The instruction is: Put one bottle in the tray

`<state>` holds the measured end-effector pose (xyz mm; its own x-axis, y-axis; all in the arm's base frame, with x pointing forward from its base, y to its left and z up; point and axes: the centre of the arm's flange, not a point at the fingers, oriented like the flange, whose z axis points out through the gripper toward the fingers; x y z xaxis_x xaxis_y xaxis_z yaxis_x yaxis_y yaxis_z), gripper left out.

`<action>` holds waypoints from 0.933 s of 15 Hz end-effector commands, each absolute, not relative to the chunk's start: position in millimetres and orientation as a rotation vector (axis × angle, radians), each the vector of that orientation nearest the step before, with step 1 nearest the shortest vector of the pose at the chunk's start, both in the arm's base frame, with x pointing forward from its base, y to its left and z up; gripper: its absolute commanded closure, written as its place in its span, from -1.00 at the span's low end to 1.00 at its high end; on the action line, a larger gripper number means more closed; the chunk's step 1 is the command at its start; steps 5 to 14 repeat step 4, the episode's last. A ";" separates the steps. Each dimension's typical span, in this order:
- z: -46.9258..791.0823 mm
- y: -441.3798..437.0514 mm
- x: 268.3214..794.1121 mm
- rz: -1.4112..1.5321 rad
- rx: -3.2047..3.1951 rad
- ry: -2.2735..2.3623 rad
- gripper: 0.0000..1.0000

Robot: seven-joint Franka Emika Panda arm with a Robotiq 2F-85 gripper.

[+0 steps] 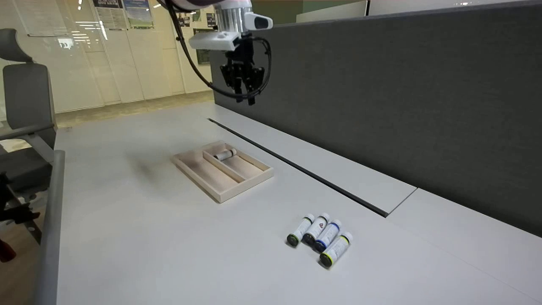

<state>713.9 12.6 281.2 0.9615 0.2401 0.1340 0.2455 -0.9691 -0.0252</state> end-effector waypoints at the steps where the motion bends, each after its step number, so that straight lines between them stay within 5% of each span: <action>1: 290.2 7.7 713.4 -0.199 -3.075 -0.374 -0.09; 4: 283.3 12.1 713.4 -0.197 -3.070 -0.384 -0.46; 14: 283.3 12.1 713.4 -0.197 -3.070 -0.384 -0.46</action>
